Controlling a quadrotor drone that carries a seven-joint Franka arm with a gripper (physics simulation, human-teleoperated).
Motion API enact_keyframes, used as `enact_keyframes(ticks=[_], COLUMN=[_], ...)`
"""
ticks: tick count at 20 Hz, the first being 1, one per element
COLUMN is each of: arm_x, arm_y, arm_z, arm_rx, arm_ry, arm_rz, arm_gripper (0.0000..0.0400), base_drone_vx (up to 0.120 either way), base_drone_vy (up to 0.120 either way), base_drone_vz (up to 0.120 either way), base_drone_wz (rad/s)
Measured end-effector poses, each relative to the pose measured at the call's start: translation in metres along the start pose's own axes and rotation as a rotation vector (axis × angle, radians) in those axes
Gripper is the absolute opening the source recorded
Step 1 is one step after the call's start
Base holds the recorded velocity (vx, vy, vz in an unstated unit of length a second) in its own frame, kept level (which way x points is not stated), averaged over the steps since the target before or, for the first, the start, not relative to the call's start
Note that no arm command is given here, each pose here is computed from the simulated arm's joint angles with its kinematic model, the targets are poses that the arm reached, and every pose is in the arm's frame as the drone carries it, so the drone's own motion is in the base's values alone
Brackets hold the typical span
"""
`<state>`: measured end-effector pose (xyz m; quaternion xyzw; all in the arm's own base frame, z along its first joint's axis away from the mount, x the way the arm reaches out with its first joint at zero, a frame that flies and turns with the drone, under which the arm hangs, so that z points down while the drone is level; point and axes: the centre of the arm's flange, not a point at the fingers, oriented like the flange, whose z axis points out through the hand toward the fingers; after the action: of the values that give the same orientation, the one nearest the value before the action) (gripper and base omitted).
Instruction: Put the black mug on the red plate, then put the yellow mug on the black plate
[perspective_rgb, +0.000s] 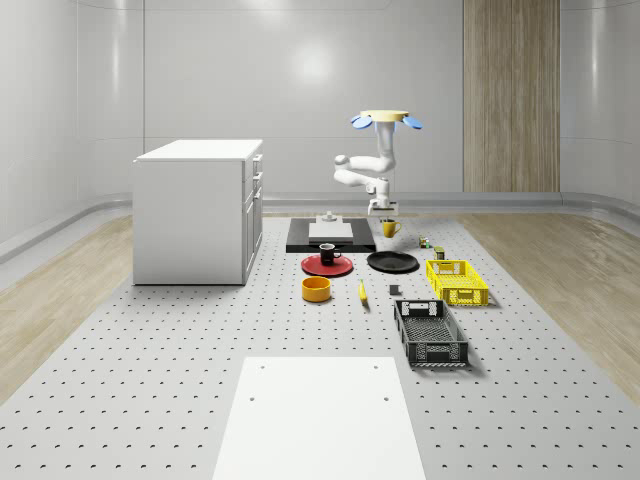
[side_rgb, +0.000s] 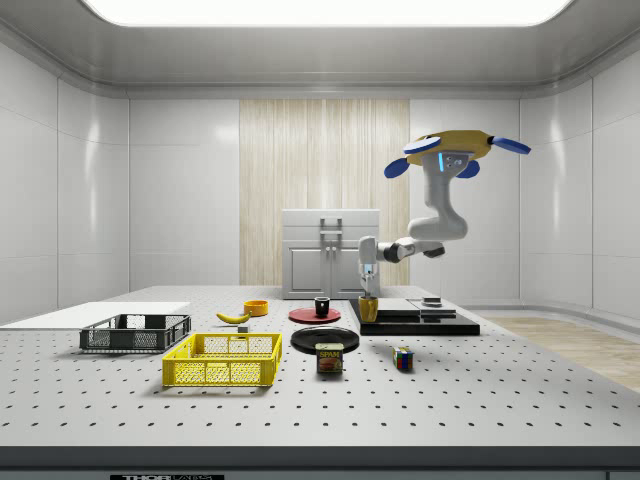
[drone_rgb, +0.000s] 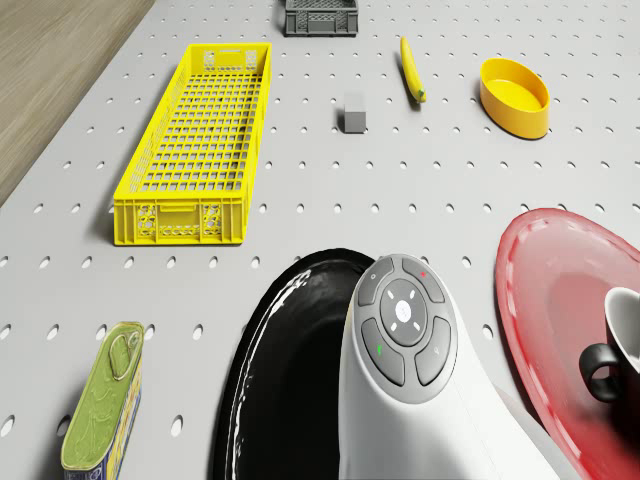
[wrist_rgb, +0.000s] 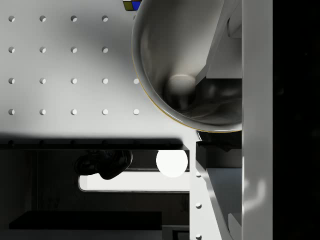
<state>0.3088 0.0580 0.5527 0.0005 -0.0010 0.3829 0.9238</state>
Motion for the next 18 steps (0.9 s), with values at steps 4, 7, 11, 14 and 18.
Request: enact_keyframes(ticks=[4, 7, 11, 14, 18], arm_x=[0.0, 0.0, 0.0, 0.0, 0.0], arm_y=[0.0, 0.0, 0.0, 0.0, 0.0], arm_z=[0.0, 0.0, 0.0, 0.0, 0.0], arm_rx=[0.0, 0.0, 0.0, 0.0, 0.0], arm_ry=[0.0, 0.0, 0.0, 0.0, 0.0], arm_rz=[0.0, 0.0, 0.0, 0.0, 0.0], arm_gripper=[0.011, 0.011, 0.011, 0.011, 0.011], base_drone_vx=[0.12, 0.12, 0.12, 0.12, 0.12], base_drone_vy=[0.0, 0.0, 0.0, 0.0, 0.0], base_drone_vz=[0.0, -0.093, -0.12, -0.013, 0.0], base_drone_wz=[0.0, 0.0, 0.0, 0.0, 0.0])
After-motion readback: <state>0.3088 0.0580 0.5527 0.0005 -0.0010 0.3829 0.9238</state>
